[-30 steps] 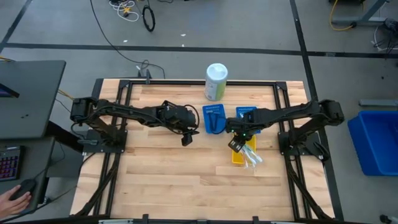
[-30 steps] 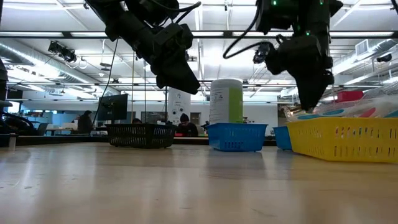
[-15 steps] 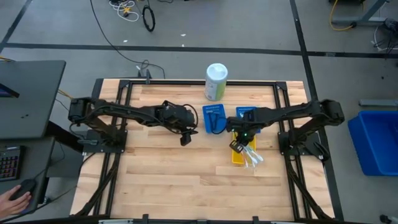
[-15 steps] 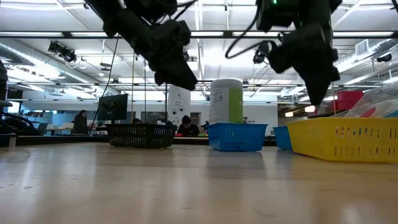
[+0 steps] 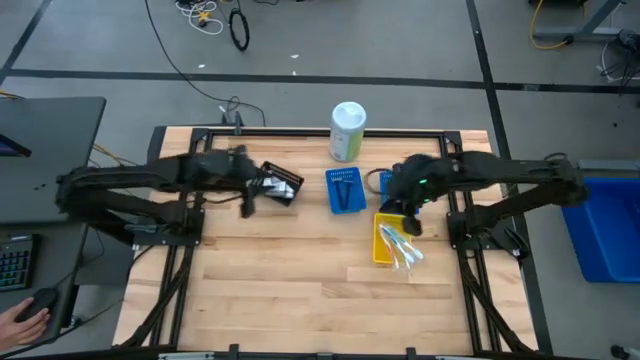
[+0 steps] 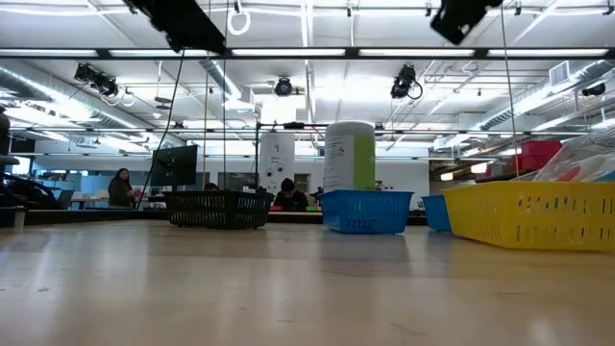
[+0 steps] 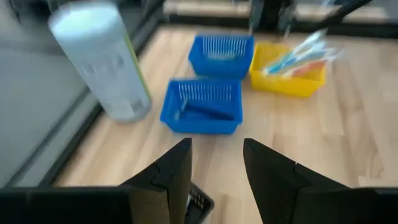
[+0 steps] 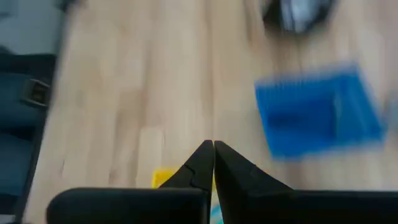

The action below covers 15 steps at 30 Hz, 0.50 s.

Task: Pick & Place Travel size toiletries
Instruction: Return to Home Position

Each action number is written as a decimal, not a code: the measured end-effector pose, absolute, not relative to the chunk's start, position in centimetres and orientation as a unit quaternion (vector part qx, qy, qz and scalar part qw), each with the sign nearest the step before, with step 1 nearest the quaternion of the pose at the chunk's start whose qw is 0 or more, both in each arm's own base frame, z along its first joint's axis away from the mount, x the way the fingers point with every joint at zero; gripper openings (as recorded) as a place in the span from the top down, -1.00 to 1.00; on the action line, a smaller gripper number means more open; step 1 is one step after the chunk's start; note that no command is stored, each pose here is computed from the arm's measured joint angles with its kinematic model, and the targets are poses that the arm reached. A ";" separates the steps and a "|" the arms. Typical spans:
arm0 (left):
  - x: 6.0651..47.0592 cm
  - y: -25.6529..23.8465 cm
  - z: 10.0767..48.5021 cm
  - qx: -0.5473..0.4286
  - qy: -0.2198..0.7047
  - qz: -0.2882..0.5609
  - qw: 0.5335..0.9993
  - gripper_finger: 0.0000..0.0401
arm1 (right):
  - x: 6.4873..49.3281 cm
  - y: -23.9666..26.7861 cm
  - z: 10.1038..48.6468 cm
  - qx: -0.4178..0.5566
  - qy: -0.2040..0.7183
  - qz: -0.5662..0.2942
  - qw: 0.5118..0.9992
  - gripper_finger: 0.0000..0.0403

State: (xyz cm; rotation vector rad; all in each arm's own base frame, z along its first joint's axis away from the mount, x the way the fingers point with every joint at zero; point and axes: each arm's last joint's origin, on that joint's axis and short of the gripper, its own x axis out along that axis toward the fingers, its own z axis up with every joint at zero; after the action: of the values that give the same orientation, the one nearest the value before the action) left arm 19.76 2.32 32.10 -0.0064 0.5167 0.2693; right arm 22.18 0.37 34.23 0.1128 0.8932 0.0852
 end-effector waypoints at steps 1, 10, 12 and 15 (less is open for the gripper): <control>18.8 2.2 32.4 0.004 0.237 0.130 0.963 0.24 | 21.6 0.4 34.7 0.029 0.401 0.063 0.913 0.91; 11.8 1.5 29.5 0.032 0.026 0.110 0.993 0.24 | 18.0 0.3 33.0 -0.089 0.190 0.120 0.970 0.91; 10.8 1.3 28.3 0.032 -0.006 0.095 0.995 0.24 | 17.2 0.1 31.8 -0.082 0.175 0.112 0.975 0.91; 9.5 1.1 26.9 0.031 -0.041 0.090 0.995 0.24 | 16.2 -0.1 29.6 -0.063 0.153 0.100 0.981 0.91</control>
State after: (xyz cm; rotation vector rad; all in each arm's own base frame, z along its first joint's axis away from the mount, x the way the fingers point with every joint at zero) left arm 9.49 1.12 26.86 0.0630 -0.0827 0.1794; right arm 16.17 -0.08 29.59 -0.1274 0.3074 0.2012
